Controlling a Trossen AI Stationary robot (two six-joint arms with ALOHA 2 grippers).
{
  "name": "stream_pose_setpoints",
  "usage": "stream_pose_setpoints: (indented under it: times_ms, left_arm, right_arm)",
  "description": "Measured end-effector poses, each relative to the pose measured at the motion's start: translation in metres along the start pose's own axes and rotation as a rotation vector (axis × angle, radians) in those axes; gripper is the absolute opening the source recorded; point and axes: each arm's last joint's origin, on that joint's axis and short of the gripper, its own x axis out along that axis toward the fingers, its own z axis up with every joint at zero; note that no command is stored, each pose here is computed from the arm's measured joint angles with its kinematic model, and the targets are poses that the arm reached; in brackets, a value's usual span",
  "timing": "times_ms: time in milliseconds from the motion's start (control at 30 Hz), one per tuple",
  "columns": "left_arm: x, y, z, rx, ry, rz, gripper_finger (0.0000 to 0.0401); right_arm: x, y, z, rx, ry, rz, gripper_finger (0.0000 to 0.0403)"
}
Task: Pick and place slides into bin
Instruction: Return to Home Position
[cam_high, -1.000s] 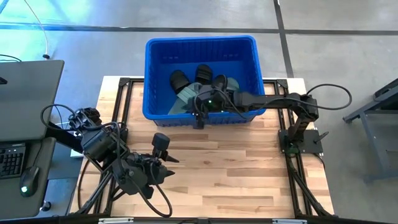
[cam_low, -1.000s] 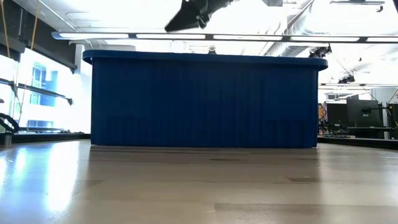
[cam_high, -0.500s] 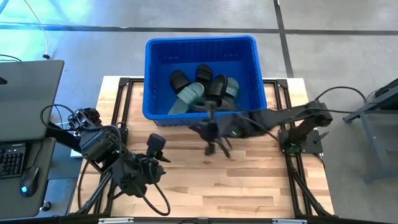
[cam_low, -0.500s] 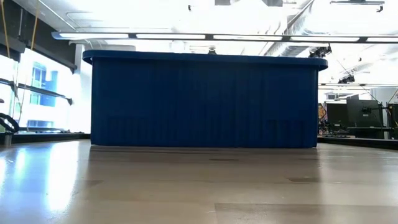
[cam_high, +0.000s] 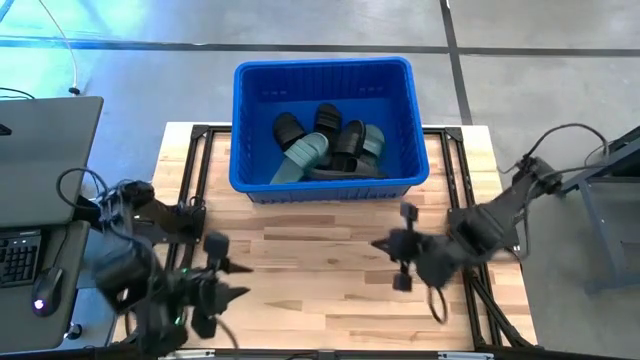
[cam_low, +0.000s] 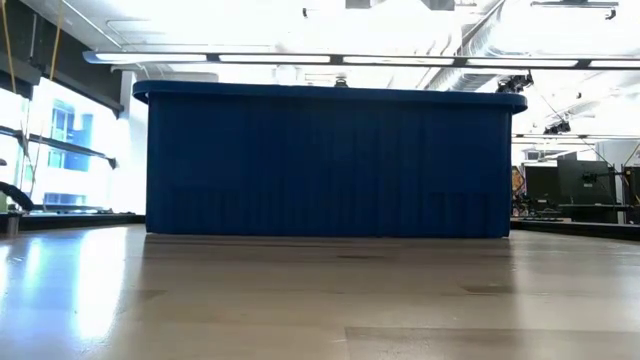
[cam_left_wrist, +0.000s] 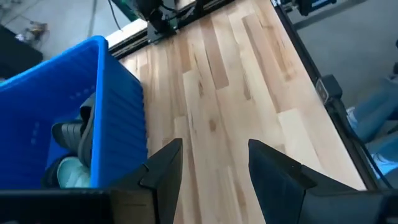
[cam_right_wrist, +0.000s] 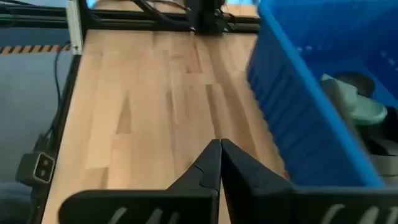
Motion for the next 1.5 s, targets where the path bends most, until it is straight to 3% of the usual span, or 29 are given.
stream_pose_setpoints:
  times_ms: [100,200,333,467,667,867,1100,1500]
  left_arm:
    - [0.001,-0.025,-0.015,-0.027,0.006,0.022,0.0168]
    - [0.002,-0.043,-0.034,-0.056,0.015,0.038,0.0168]
    - [-0.004,-0.039,-0.064,-0.144,0.018,0.045,0.0168]
    - [-0.004,-0.020,-0.091,-0.238,-0.076,0.074,0.0168]
    - [0.034,-0.024,-0.121,-0.249,-0.206,-0.047,0.0168]
    - [0.074,-0.016,-0.148,-0.190,-0.333,-0.139,0.0168]
    - [0.103,0.009,-0.189,-0.216,-0.416,-0.105,0.0168]
    - [0.145,0.030,-0.248,-0.204,-0.659,-0.160,0.0168]
  right_arm:
    - [0.001,0.022,-0.038,-0.023,-0.054,0.005,0.0000]
    - [-0.001,0.029,-0.074,0.041,-0.092,0.065,0.0000]
    - [-0.006,0.019,-0.112,0.107,-0.125,0.140,0.0000]
    - [-0.018,-0.010,-0.123,0.165,-0.215,0.185,0.0000]
    - [-0.024,-0.048,-0.141,0.160,-0.343,0.328,0.0000]
    - [-0.011,-0.069,-0.173,0.156,-0.503,0.433,0.0000]
    - [0.007,-0.079,-0.201,0.150,-0.599,0.477,0.0000]
    - [0.008,-0.102,-0.203,0.101,-0.685,0.336,0.0000]
